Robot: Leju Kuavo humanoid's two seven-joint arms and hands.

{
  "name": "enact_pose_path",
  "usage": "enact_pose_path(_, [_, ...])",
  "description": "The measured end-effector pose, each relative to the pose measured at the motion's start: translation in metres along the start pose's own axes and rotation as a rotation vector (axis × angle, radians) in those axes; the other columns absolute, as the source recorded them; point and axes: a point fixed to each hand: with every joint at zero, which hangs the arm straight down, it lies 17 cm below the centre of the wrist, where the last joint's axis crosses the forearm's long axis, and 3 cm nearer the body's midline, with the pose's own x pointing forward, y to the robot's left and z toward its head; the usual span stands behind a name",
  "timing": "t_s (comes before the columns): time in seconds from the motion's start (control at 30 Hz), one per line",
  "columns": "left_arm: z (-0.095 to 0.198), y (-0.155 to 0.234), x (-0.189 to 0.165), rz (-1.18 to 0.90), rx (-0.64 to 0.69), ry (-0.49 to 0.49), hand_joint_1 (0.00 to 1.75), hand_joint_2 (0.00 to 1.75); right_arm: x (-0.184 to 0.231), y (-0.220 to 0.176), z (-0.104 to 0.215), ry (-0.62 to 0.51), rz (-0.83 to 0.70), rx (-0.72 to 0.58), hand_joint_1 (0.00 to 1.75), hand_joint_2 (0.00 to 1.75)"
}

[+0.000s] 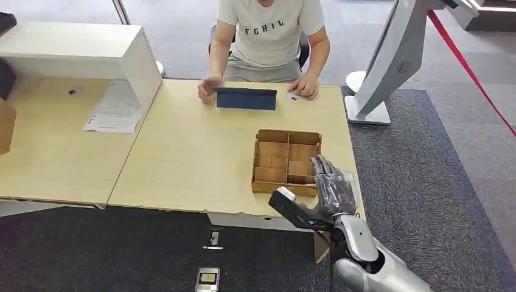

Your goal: Pass the card to the sensor for recognition and then transmit it.

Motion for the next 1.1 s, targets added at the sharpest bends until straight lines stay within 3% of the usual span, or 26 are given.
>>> enact_pose_path(0.9, [0.000,0.000,-0.001,-0.012,-0.001,0.006,0.00,1.75,0.009,0.029,-0.009,0.004,0.073,0.026,0.00,1.75])
enact_pose_path(1.1, [0.000,-0.001,0.001,-0.014,-0.005,-0.006,0.00,1.75,-0.004,0.037,-0.012,0.036,0.074,0.046,0.00,1.75])
